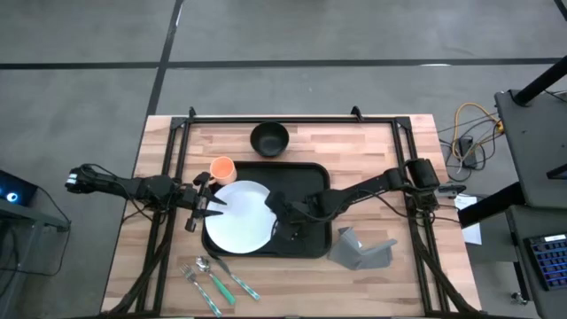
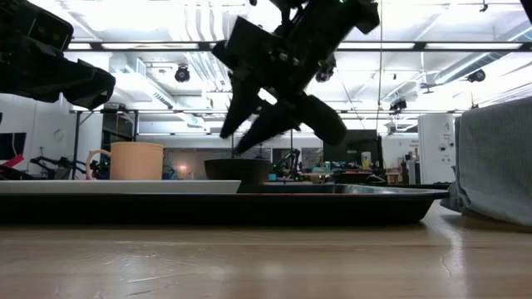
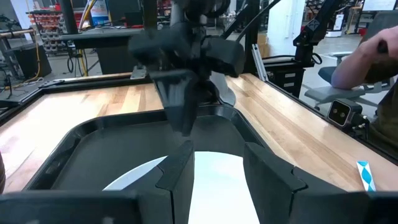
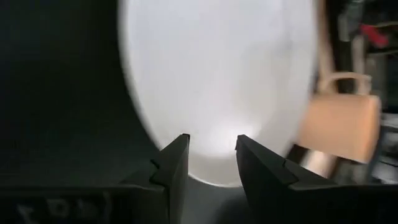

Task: Set up tray
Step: Put the black bowl on the white plate

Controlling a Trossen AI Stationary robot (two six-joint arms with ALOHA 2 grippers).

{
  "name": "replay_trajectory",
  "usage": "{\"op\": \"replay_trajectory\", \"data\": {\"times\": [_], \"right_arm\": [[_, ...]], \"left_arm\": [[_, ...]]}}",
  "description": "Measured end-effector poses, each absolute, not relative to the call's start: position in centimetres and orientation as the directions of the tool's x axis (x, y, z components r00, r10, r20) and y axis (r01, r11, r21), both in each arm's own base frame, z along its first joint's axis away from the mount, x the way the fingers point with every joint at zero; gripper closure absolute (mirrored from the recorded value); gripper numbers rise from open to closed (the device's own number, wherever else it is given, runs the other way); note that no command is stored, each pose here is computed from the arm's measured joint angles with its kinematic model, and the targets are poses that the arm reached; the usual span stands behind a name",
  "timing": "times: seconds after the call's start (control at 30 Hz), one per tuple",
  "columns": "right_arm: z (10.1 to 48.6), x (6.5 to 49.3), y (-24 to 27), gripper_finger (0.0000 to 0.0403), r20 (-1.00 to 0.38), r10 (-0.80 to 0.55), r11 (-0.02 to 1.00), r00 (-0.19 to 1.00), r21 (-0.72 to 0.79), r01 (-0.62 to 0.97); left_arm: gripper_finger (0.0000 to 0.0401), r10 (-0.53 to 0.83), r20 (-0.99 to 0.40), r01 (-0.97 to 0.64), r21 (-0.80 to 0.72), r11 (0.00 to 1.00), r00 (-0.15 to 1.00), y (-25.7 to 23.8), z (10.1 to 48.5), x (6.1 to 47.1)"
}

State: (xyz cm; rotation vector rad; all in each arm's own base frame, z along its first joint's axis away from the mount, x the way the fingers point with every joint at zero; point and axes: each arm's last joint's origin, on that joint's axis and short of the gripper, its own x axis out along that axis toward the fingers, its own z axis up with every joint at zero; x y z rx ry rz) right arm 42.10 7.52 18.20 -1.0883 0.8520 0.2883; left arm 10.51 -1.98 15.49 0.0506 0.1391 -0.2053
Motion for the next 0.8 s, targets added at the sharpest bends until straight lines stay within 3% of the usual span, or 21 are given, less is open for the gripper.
{"op": "replay_trajectory", "data": {"times": [0.17,0.27,0.47,0.8], "right_arm": [[19.3,42.4,7.0,0.0274,-0.660,-0.377,0.494,0.649,-0.737,-0.462],[19.1,42.1,6.4,0.0273,-0.669,-0.429,0.491,0.607,-0.737,-0.464],[18.8,41.9,3.8,0.0280,-0.786,-0.256,0.581,0.562,-0.590,-0.561],[21.5,39.5,-5.1,0.0282,-0.839,-0.102,0.734,0.535,-0.426,-0.529]], "left_arm": [[0.0283,-0.200,-0.143,0.207,0.036,0.978,0.969,-2.0,15.5,10.5],[0.0283,-0.200,-0.143,0.207,0.036,0.978,0.969,-2.0,15.5,10.5],[0.0283,-0.200,-0.143,0.207,0.036,0.978,0.969,-2.0,15.5,10.5],[0.0283,-0.199,-0.146,0.207,0.036,0.978,0.969,-2.0,15.5,10.5]]}}
